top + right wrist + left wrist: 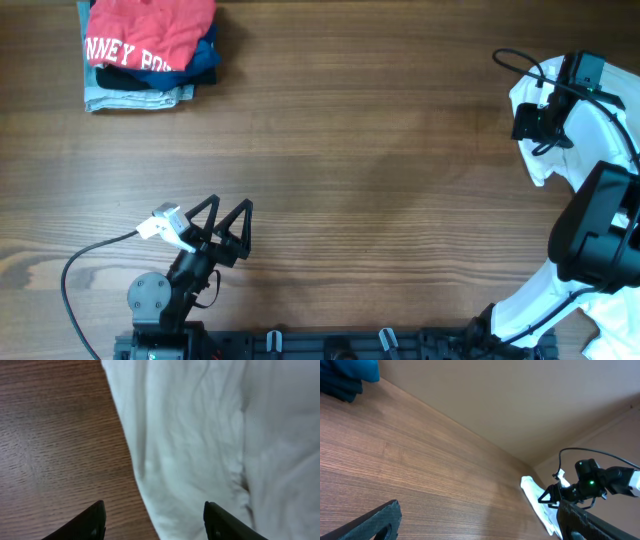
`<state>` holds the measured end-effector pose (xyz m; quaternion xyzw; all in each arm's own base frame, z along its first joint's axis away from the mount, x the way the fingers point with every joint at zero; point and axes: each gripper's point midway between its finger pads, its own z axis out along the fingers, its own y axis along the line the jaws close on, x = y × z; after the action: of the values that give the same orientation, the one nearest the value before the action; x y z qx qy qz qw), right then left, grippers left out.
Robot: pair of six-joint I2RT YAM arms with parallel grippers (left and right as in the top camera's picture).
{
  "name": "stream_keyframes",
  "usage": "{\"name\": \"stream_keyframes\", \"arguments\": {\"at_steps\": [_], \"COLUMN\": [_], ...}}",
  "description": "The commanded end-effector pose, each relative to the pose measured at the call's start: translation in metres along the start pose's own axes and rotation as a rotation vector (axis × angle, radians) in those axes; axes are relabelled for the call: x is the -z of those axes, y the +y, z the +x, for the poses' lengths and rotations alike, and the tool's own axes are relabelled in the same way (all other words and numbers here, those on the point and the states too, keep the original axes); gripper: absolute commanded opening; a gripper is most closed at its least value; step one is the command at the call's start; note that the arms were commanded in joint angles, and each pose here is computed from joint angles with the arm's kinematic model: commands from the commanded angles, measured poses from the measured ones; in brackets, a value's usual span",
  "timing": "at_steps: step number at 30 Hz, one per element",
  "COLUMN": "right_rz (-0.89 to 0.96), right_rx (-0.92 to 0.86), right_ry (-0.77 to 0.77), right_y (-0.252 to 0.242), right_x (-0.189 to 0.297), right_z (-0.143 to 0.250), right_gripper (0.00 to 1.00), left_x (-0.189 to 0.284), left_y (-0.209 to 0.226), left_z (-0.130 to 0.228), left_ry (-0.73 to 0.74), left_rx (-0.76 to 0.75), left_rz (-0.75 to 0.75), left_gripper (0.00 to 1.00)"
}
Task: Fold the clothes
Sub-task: 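Reach the right gripper to the white T-shirt and grasp it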
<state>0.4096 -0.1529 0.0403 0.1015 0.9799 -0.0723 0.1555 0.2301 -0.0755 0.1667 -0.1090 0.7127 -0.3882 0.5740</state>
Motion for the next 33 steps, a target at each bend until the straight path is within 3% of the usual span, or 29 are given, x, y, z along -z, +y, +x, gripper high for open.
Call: {"name": "stream_keyframes", "arguments": {"at_steps": [1, 19, 21, 22, 25, 30, 33], "right_rz": [-0.064, -0.075, -0.074, -0.074, -0.114, -0.301, -0.39], "right_rx": [0.007, 0.012, 0.012, 0.012, 0.007, -0.004, 0.099], "right_ry": [0.029, 0.088, 0.087, 0.087, 0.082, 0.057, 0.053], "right_y": [0.005, 0.0, 0.0, 0.0, 0.007, 0.058, 0.124], "right_x": [-0.016, -0.045, -0.045, -0.046, -0.045, -0.037, -0.027], "right_z": [0.004, 0.02, 0.02, 0.02, 0.019, 0.011, 0.009], "right_gripper": [0.63, 0.61, 0.47, 0.33, 0.04, 0.04, 0.04], "left_x": [0.0, 0.0, 0.0, 0.0, 0.0, 0.0, 0.0], "left_y": [0.0, 0.0, -0.001, 0.0, 0.0, 0.0, 0.0], "left_z": [0.001, 0.001, 0.001, 0.001, 0.001, 0.001, 0.001], "left_ry": [0.002, 0.002, 0.002, 0.002, 0.002, 0.002, 0.002], "left_rx": [0.004, 0.004, 0.004, 0.004, 0.004, 0.004, 0.004], "left_rz": [0.009, 0.009, 0.009, 0.009, 0.009, 0.009, 0.009], "left_gripper": [1.0, 1.0, 1.0, 1.0, 1.0, 1.0, 1.0]}}
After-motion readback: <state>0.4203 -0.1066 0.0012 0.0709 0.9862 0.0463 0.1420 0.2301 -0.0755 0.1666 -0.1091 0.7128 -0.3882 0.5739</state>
